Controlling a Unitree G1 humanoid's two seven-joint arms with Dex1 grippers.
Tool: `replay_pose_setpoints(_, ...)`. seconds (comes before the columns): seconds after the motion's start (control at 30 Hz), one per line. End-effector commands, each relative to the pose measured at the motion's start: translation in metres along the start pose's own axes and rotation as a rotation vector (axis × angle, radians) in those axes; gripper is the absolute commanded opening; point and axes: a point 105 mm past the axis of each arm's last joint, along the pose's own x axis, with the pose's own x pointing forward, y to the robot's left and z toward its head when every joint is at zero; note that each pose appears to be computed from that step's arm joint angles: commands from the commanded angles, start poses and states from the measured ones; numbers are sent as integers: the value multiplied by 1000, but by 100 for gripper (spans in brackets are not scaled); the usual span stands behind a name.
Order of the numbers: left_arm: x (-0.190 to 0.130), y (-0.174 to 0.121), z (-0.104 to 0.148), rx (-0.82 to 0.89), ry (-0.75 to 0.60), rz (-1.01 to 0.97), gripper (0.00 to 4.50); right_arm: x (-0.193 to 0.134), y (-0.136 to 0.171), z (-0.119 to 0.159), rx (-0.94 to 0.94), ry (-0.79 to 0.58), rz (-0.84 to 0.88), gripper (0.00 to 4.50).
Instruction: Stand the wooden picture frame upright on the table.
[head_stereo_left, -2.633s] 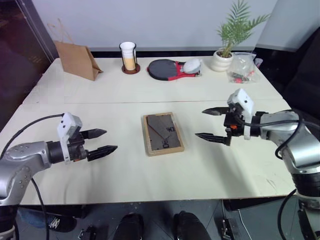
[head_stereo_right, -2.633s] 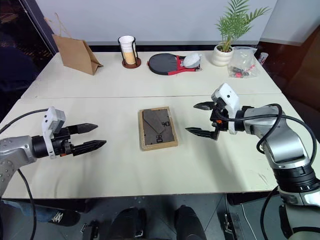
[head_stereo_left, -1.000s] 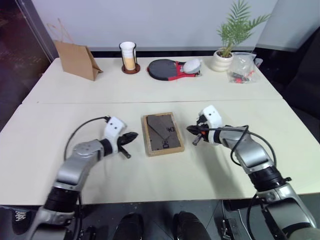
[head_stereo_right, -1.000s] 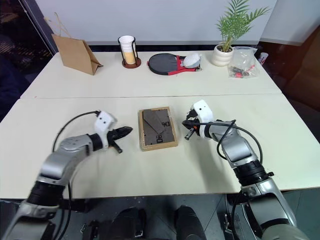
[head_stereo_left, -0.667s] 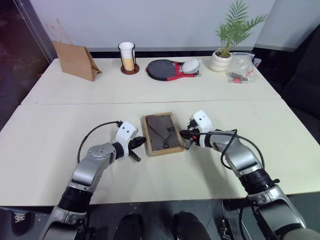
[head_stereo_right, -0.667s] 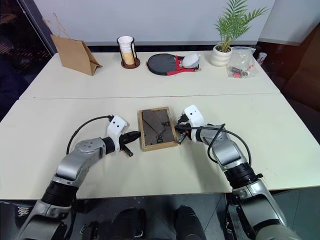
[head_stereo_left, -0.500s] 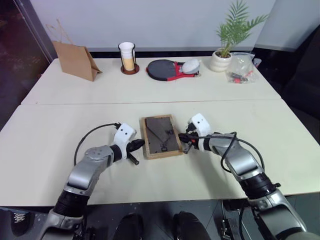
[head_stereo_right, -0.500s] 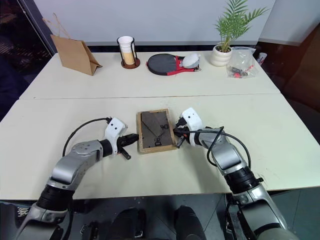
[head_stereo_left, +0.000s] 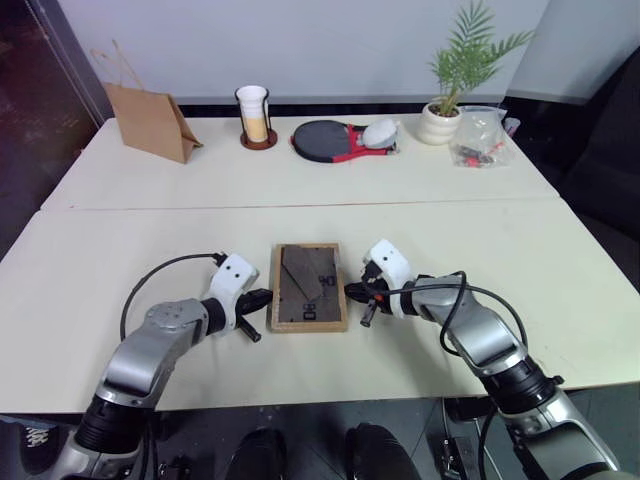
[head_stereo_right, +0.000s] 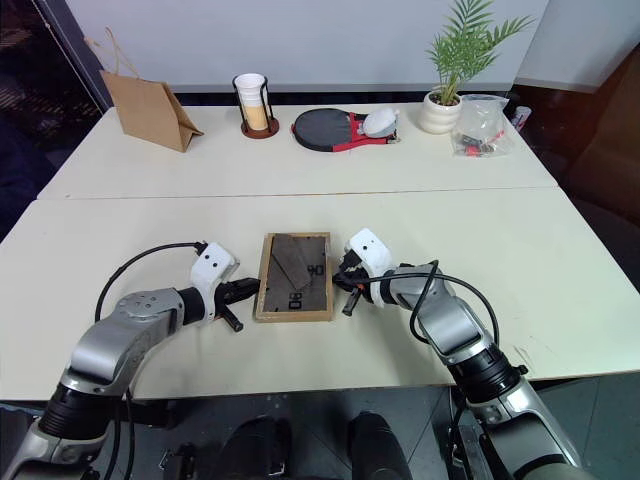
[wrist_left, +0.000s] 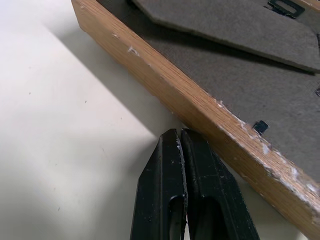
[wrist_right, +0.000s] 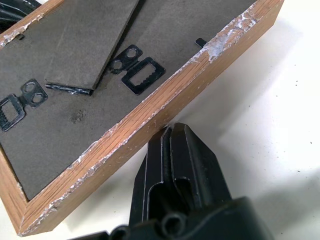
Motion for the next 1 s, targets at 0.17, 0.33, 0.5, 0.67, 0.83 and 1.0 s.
replay_pose_setpoints(0.17,-32,15,8,-27,19,-47,60,-36,-28,6,-54,-9,-97,0)
replay_pose_setpoints(0.33,-52,15,37,-251,-52,-201,300,-51,-26,12,-124,-28,-66,0)
replay_pose_setpoints(0.5,-53,14,38,-570,5,-312,444,-42,-20,17,-153,-39,-34,0)
replay_pose_setpoints(0.67,-44,10,27,-779,79,-369,444,-26,-18,12,-147,-21,-25,0)
replay_pose_setpoints(0.83,-30,-5,9,-841,138,-376,444,-11,-9,8,-126,-9,11,0)
replay_pose_setpoints(1.0,-17,-13,-4,-915,155,-373,444,8,10,15,-160,-20,87,0)
